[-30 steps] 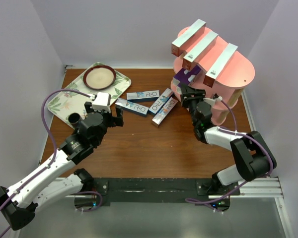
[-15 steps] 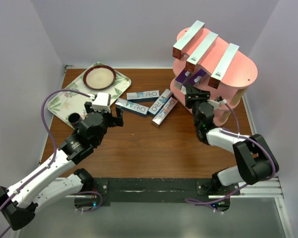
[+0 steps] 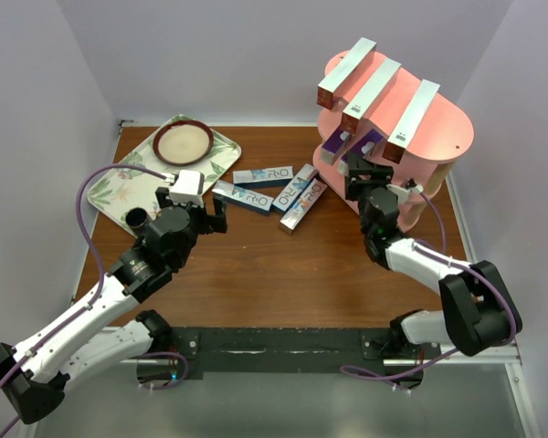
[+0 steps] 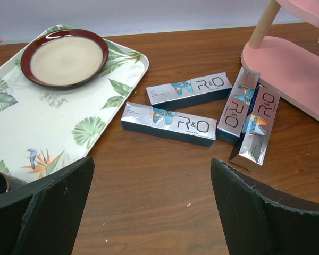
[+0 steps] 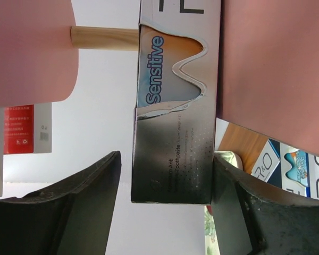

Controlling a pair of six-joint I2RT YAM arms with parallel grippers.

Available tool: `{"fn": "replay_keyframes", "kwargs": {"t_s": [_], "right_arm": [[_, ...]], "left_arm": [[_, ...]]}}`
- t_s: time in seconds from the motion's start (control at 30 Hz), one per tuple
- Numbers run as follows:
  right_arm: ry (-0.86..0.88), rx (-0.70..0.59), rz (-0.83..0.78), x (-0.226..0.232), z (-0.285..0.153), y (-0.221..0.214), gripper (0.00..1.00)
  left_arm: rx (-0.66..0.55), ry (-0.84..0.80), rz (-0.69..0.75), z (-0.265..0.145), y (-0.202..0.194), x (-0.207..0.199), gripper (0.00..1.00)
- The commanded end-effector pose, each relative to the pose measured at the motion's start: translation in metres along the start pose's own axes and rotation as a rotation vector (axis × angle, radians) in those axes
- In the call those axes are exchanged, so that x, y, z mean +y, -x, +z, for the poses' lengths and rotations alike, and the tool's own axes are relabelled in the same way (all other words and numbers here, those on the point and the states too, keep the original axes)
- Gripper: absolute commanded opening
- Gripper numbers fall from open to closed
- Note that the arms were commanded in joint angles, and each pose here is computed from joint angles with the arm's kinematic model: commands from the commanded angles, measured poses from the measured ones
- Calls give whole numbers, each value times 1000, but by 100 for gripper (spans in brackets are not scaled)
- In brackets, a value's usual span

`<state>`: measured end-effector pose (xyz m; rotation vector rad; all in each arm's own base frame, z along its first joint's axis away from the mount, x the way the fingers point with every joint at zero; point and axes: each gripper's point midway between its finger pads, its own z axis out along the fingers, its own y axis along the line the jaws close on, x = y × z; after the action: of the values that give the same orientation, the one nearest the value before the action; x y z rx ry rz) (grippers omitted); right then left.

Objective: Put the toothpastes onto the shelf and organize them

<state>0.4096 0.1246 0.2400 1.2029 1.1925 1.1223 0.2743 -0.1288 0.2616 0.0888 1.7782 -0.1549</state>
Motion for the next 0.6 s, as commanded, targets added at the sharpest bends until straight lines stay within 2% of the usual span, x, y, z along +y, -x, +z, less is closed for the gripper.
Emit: {"fn": "replay_keyframes", "kwargs": {"t_s": [0.0,0.2,0.33,0.5,0.57], "right_arm": [[-7,-59,18,1,3,16,70],[-24,-46,34,-7,-2,15,76],[-19,-33,40,-6,-8,16,85],[-26,40,-40,1,-17,6,97],[-19,76,-83,4,-21,1,98]], "left_arm": [[-42,-3,-33,0,11,-1,96],[-43,-5,-34,0,11,-1,96],[-41,-6,-33,0,10,-1,96],[-41,-7,-32,0,10,-1,96],[-40,-10,-31,0,10,-2,96]]}}
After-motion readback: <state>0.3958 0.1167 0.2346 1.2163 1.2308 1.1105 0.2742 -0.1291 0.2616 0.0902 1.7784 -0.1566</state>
